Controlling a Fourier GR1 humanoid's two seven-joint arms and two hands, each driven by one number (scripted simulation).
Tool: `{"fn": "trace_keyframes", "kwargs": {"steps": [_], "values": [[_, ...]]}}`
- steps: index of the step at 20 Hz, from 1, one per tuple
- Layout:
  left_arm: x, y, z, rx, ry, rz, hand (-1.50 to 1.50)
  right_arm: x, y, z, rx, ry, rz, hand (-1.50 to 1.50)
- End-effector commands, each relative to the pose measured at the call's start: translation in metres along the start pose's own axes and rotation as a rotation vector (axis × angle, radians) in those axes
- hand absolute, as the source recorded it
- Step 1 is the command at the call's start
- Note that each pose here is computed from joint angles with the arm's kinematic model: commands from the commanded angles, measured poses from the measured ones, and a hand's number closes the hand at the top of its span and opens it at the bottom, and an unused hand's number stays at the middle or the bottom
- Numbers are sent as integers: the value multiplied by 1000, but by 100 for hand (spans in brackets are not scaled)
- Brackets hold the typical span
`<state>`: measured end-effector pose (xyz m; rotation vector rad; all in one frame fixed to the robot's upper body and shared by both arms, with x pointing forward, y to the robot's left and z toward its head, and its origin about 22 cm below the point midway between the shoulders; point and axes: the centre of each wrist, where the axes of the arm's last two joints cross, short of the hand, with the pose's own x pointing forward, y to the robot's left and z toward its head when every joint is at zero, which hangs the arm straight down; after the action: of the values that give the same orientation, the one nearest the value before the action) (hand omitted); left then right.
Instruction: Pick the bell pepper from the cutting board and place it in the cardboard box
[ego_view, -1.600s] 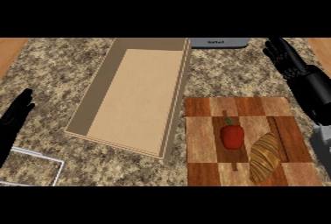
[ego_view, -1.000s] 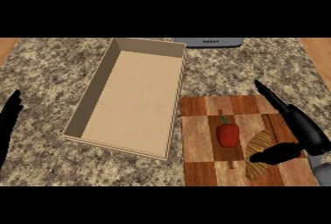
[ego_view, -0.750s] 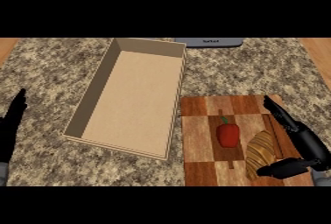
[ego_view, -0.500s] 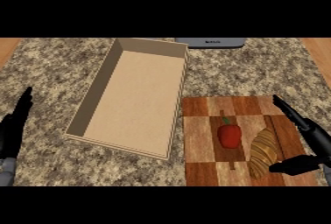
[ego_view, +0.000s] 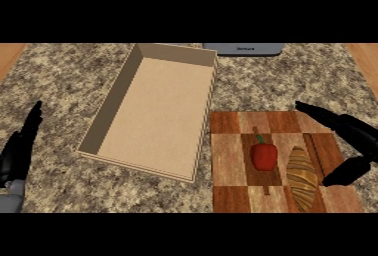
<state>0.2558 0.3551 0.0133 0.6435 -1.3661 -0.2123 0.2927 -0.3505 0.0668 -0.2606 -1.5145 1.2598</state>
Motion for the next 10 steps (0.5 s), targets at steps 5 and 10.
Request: {"fn": "trace_keyframes", "kwargs": {"steps": [5,10], "values": [[3,9,-6,-11,-3,-21,0,51,-13,-44,263,135,165,-150],[0,-10,-16,11,3,-2,0,54,6,-66,304,172,163,-150]]}}
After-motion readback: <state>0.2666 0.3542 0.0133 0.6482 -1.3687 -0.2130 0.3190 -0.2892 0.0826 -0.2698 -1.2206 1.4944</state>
